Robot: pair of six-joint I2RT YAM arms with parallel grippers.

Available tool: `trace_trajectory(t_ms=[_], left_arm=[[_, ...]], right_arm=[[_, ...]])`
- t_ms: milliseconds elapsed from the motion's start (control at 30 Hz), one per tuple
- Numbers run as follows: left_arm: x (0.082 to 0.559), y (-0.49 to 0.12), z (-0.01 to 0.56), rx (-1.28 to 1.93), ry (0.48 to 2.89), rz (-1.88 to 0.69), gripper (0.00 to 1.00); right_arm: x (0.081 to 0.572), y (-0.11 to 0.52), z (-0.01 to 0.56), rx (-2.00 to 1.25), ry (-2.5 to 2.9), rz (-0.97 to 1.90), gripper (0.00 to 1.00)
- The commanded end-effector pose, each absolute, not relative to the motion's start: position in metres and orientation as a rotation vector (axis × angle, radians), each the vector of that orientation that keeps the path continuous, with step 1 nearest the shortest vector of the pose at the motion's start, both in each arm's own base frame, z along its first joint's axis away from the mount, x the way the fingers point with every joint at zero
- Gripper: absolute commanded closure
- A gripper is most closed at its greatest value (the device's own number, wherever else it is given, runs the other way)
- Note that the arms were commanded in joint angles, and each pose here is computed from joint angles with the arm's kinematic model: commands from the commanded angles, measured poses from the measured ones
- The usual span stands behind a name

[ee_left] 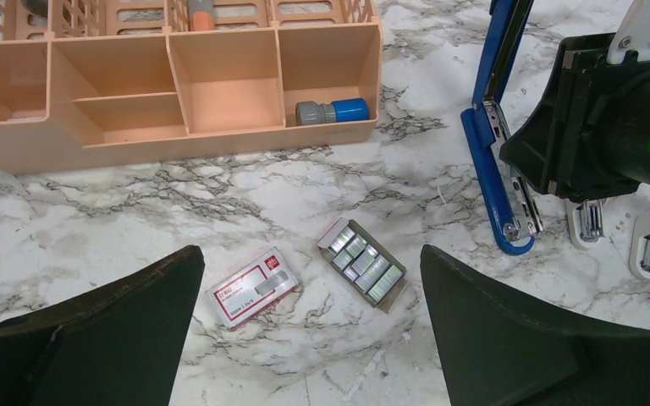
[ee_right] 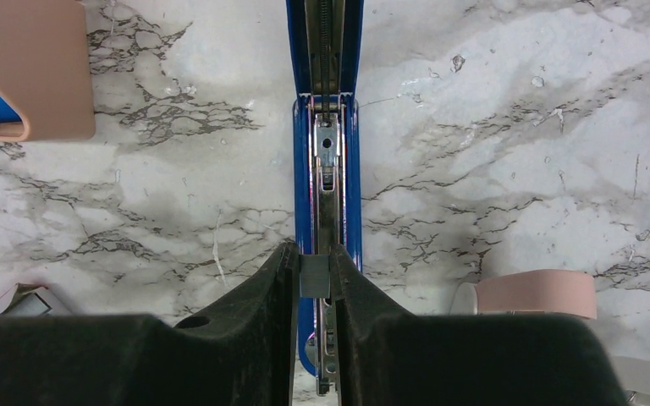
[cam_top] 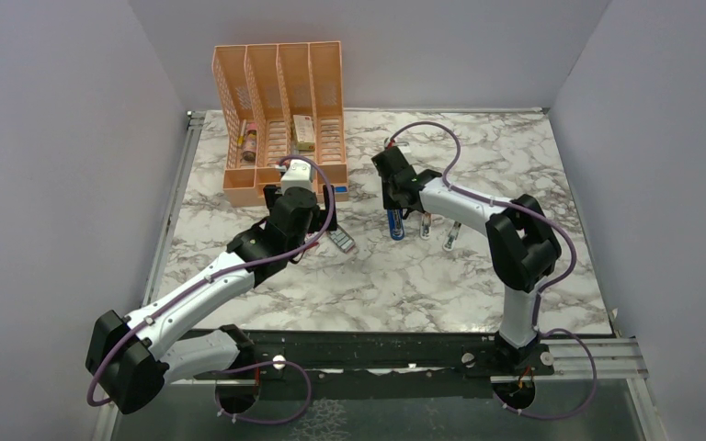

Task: Load the staples into the stapler

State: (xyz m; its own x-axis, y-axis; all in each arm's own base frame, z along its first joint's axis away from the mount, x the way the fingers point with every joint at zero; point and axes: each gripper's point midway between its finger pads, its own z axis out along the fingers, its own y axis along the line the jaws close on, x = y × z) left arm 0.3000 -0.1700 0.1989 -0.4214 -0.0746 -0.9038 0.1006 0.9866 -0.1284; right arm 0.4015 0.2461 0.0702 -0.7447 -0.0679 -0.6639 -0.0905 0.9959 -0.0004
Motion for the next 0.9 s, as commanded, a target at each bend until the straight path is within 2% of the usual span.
trace_trajectory(t_ms=[0,367,867], left_arm=[[0.304,-0.174,0.21,0.014,1.972,-0.218,0.01],[0.304,-0.175,0.209,0.016,1.974,-0.221,0.01],[0.304,-0.175,0.208,0.019,1.978,-0.22,0.01]], right_arm=[[0.413,0.249,0.075,-0.09,2.384,0.042,0.77],[0.414,0.245,0.09,-0.071,2.347,0.052,0.77],[0.412,0.238,0.078,-0.067,2.377,0.034,0.77]])
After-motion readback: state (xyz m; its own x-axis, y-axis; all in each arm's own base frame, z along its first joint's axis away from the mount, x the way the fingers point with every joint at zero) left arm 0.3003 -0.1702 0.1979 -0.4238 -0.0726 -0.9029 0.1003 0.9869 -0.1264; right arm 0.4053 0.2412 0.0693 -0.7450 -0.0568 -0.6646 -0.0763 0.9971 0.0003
